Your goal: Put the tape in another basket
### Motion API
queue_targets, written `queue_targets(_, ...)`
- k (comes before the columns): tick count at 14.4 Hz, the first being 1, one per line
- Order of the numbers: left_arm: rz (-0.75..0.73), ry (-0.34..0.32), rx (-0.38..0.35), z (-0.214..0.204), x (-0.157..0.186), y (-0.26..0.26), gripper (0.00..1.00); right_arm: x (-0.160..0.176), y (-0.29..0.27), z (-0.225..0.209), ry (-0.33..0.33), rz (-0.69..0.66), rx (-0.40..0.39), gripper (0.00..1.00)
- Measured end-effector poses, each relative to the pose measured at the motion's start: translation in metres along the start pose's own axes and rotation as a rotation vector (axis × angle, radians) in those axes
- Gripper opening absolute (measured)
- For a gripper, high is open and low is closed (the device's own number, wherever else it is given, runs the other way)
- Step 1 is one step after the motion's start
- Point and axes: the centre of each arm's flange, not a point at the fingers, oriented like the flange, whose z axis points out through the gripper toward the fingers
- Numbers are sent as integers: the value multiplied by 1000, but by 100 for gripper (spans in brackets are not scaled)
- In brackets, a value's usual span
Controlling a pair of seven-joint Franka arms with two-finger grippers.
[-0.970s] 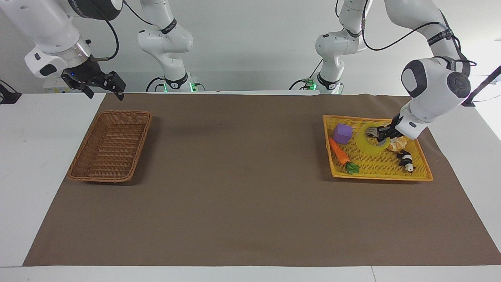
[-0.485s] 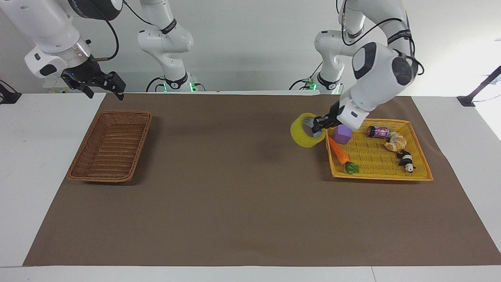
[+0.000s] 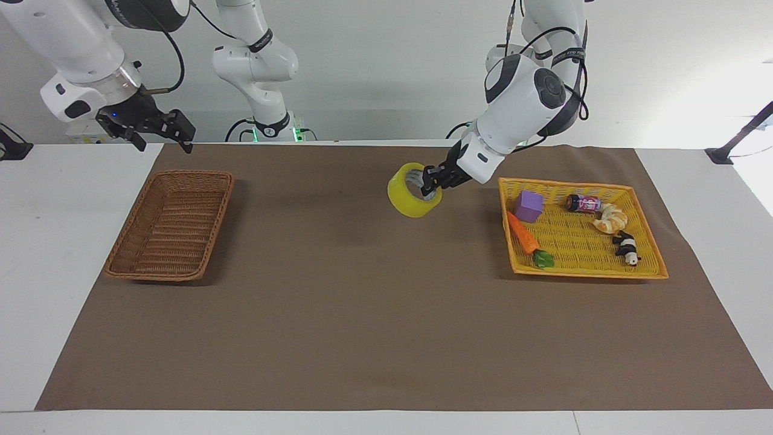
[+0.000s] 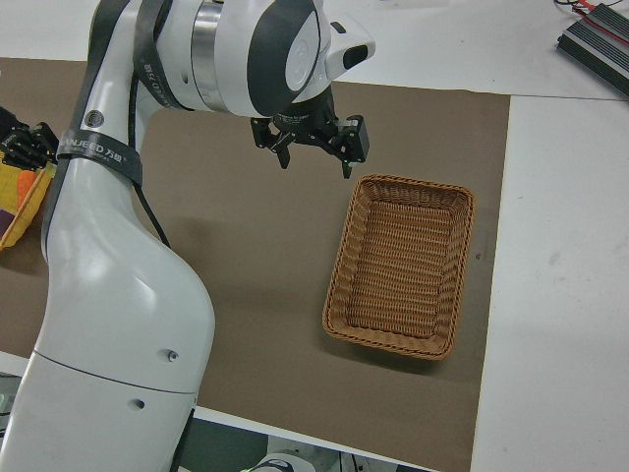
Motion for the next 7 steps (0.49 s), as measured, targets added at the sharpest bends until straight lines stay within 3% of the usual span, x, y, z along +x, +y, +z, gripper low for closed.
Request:
queue_targets(2, -5, 0, 0, 0, 2, -2, 22, 2, -14, 5, 10, -42, 117, 100)
queue_targets(7, -12, -5, 5, 4, 3, -6, 22, 16, -56, 15, 110, -50, 585, 100)
